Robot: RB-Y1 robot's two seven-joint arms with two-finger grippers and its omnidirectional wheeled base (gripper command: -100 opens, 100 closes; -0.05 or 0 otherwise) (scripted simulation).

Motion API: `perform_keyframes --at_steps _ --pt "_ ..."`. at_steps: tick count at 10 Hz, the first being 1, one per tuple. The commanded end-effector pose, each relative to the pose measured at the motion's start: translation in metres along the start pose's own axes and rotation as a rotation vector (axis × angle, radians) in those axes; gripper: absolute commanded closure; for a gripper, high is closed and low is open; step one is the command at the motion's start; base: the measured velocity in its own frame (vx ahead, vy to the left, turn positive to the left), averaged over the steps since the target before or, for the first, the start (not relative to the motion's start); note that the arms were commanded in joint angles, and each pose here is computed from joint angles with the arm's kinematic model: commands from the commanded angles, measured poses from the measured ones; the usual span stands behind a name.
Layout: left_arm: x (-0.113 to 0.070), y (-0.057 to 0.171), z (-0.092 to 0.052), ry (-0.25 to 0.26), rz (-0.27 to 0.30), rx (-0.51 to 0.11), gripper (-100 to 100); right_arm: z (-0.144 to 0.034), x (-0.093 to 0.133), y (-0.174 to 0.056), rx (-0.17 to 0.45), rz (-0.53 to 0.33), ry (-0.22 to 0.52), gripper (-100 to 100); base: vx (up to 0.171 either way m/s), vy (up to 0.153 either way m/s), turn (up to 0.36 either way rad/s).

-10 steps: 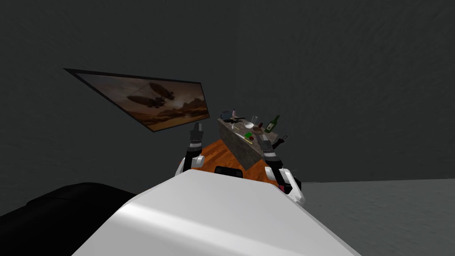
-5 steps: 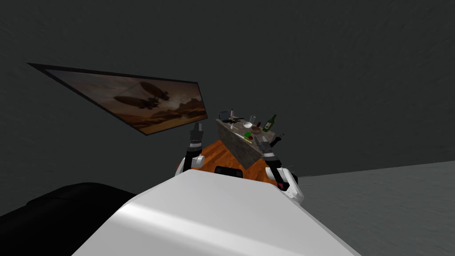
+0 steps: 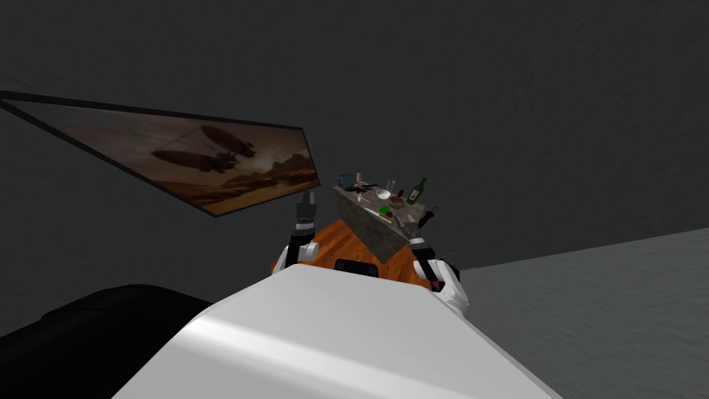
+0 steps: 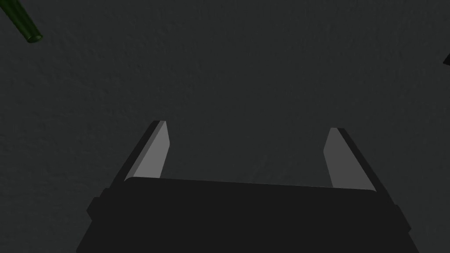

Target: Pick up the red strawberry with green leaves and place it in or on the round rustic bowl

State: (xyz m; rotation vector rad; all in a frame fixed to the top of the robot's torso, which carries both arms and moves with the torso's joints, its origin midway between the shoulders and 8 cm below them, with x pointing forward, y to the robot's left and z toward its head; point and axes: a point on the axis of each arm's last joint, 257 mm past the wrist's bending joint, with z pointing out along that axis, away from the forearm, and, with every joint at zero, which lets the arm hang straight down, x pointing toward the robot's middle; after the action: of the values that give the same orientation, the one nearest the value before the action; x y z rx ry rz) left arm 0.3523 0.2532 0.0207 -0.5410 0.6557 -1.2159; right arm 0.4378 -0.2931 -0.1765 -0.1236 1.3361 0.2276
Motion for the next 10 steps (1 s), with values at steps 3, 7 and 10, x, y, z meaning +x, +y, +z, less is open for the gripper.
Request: perform_keyframes --at_steps 3,7,10 --pt "0.0 0.0 0.0 0.0 0.0 0.0 0 0.0 0.032 -0.008 0.02 -0.111 0.077 -100 0.035 0.034 -0.077" --pt "0.0 0.0 0.0 0.0 0.0 0.0 0 -0.002 0.057 -0.014 0.03 -0.186 0.138 -100 0.04 0.025 -0.058" --pt "0.0 0.0 0.0 0.0 0.0 0.0 0 -0.004 0.089 -0.017 0.046 -0.259 0.213 -100 0.054 0.021 -0.062"
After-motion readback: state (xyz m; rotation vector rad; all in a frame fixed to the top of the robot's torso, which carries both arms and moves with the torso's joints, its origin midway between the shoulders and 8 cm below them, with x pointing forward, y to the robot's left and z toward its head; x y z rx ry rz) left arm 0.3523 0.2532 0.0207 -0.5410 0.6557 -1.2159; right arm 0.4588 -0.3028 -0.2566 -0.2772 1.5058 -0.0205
